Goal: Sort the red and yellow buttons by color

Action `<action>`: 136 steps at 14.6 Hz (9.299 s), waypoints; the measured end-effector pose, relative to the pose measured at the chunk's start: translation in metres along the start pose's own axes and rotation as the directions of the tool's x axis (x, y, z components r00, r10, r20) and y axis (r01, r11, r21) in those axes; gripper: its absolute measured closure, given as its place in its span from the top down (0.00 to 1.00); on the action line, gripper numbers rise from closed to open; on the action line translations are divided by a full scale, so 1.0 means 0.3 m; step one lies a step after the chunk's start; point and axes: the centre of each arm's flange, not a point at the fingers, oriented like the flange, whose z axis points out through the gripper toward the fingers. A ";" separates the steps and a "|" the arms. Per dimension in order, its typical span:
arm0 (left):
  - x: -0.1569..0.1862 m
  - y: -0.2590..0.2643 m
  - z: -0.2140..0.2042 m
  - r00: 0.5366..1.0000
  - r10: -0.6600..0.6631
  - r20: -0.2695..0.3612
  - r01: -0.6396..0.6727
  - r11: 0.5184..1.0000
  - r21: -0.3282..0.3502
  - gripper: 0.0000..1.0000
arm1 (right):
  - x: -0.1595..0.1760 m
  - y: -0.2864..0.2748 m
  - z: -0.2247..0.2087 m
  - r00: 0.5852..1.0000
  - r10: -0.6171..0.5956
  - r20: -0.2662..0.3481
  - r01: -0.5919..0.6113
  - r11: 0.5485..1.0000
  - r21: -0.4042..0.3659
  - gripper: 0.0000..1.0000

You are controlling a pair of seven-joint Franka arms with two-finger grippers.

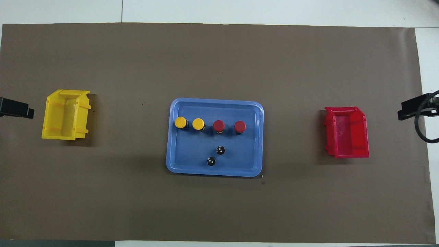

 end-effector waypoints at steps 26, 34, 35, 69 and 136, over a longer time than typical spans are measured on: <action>-0.028 -0.053 0.006 0.998 -0.034 0.043 0.033 0.999 0.006 1.00 | 0.103 -0.453 0.042 0.998 -0.057 -0.041 0.057 0.998 -0.013 1.00; -0.029 -0.053 0.006 0.998 -0.034 0.044 0.034 0.999 0.006 1.00 | 0.122 -1.079 0.471 0.989 -0.031 -0.142 0.036 0.999 0.029 1.00; -0.029 -0.053 0.006 0.998 -0.034 0.044 0.033 0.999 0.006 1.00 | 0.112 -1.088 0.531 0.988 -0.036 -0.150 0.041 0.999 0.032 1.00; -0.038 -0.070 0.023 0.997 -0.045 0.059 0.045 0.999 0.004 1.00 | 0.002 -1.197 0.941 0.975 -0.110 -0.191 0.121 0.991 0.050 0.41; 0.099 -0.247 0.778 0.995 -0.104 0.012 0.104 0.995 -0.010 0.41 | 0.078 -1.157 0.450 0.988 -0.010 -0.152 0.016 0.999 0.038 0.70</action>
